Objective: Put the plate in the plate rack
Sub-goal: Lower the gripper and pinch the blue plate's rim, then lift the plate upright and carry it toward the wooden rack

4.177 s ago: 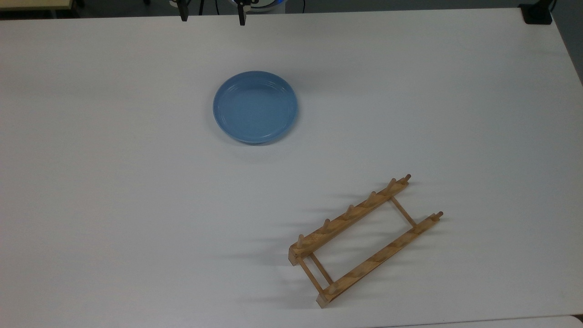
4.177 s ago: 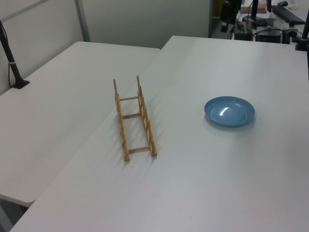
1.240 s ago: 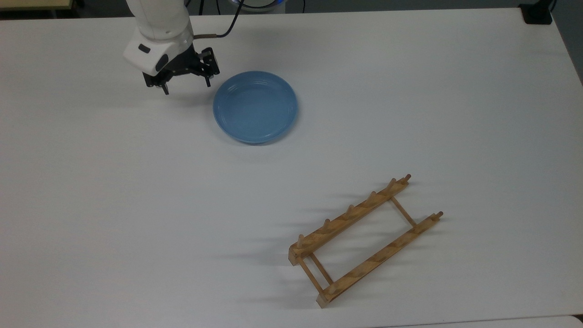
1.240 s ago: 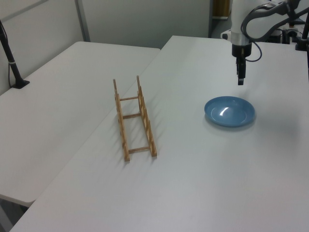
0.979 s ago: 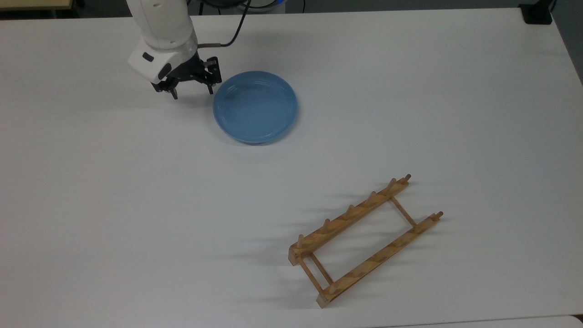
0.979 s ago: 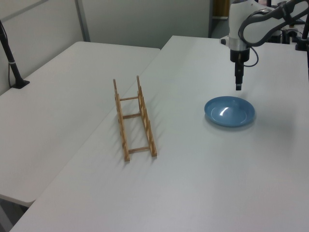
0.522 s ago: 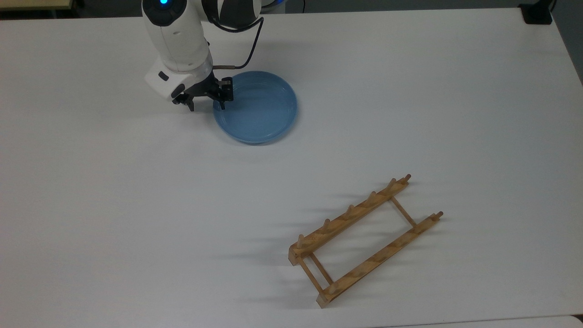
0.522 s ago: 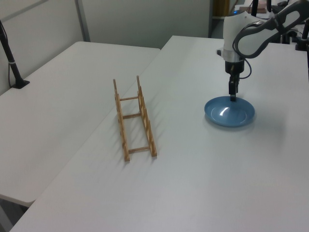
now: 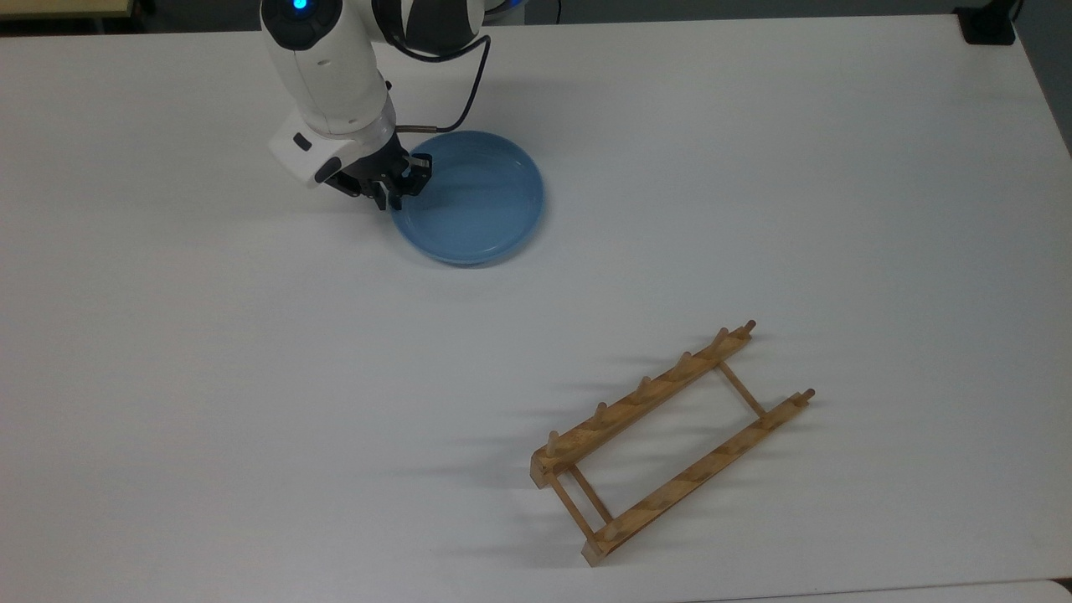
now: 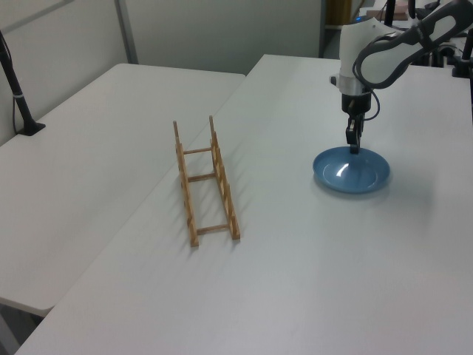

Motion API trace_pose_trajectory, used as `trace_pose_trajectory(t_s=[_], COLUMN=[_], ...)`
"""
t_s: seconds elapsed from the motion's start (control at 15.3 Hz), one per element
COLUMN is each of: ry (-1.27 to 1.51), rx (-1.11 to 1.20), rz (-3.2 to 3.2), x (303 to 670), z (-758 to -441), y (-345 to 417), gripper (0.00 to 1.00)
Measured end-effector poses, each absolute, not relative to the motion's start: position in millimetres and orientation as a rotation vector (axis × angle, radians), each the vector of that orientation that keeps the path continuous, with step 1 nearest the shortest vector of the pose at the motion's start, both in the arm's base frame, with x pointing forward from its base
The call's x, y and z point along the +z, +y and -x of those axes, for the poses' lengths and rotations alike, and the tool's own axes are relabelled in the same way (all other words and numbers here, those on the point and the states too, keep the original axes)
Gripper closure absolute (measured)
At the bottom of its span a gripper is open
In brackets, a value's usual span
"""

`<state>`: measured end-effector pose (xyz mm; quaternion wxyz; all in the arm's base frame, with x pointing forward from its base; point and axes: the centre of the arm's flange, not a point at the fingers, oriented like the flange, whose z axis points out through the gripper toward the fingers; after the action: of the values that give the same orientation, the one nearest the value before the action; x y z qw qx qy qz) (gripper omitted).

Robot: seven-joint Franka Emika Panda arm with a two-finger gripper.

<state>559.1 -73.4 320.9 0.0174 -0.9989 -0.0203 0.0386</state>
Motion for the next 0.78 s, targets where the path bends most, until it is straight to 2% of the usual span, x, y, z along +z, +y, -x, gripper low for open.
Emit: trace_pose_trajectory(t_s=[0.07,0.59,0.78], ry=[-0.064,-0.067,-0.068], rx=[0.113,0.075,-0.015], rz=[3.103,3.106,3.116], x=[322.9,333.7,362.1], z=[-560.4,-567.1,-577.9], y=[-72.4,-71.2,-72.8], gripper=[0.94,0.94,0.95])
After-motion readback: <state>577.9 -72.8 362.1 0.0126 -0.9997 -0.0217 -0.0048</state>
